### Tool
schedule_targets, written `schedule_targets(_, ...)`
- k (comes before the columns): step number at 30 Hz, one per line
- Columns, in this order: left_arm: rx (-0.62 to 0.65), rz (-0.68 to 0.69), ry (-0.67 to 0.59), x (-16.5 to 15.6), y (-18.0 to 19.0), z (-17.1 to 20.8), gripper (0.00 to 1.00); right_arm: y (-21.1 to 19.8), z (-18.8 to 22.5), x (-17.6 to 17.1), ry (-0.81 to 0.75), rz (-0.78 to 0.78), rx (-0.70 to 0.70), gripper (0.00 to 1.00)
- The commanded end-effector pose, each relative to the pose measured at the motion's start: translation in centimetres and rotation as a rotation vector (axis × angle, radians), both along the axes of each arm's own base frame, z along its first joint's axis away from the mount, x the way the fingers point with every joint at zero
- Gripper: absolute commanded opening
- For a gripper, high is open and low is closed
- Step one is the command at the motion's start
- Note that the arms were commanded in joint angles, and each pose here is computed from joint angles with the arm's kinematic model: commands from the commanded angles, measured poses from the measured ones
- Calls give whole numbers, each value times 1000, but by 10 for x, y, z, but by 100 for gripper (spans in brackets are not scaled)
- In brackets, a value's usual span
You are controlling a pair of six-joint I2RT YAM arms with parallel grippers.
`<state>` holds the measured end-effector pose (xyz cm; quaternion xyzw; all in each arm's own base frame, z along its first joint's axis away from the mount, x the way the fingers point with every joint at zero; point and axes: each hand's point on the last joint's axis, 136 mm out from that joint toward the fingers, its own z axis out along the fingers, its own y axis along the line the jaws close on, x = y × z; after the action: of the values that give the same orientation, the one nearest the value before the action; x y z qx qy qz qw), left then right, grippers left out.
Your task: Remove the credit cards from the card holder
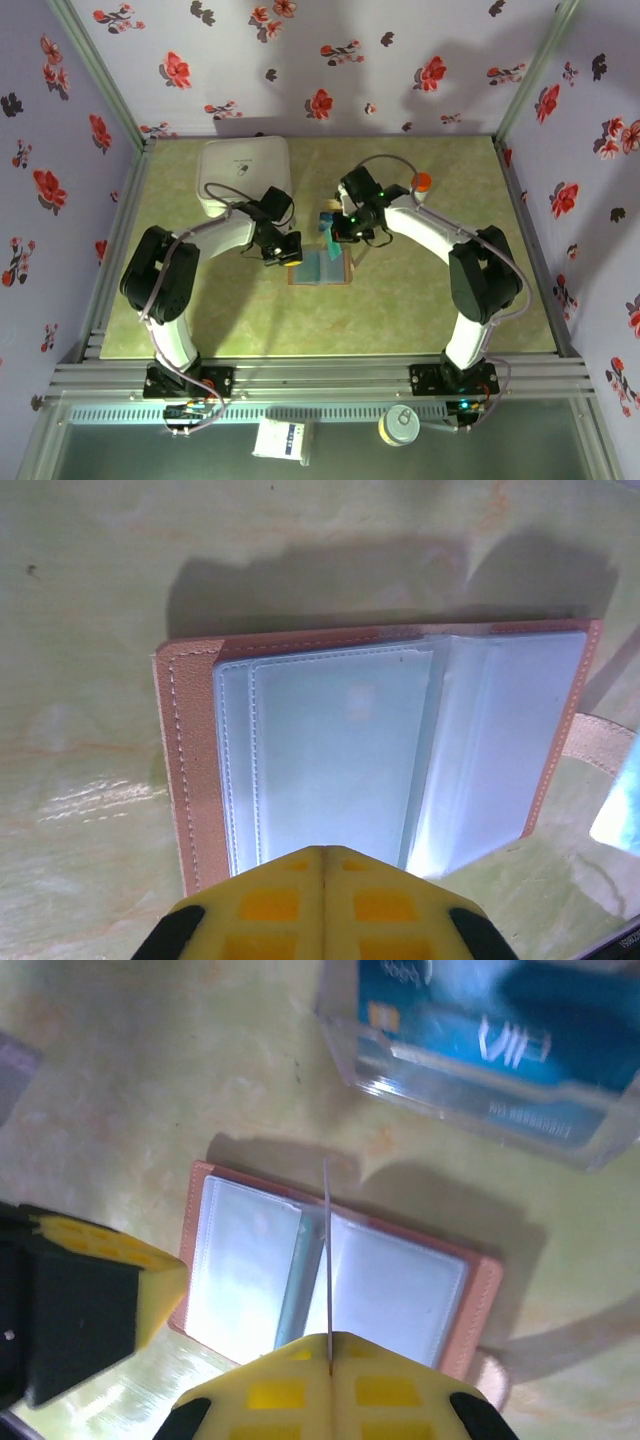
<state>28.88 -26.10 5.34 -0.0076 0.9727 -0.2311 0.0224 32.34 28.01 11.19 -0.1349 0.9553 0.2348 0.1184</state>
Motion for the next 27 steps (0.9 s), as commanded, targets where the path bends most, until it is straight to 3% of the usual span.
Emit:
schedule_targets(1, 18, 3, -23, -3, 12, 8, 0, -12, -4, -4, -72, 278, -136, 4)
schedule_targets(13, 24, 56, -99, -9, 36, 25, 1, -24, 13, 27, -236, 894, -300, 1)
schedule_targets(19, 29, 81, -107, -12, 49, 27, 0, -33, 22, 48, -279, 1032, -375, 0)
schedule_targets(27, 35, 95, -105, -12, 60, 26, 0, -31, 42, 95, -375, 1038, -370, 0)
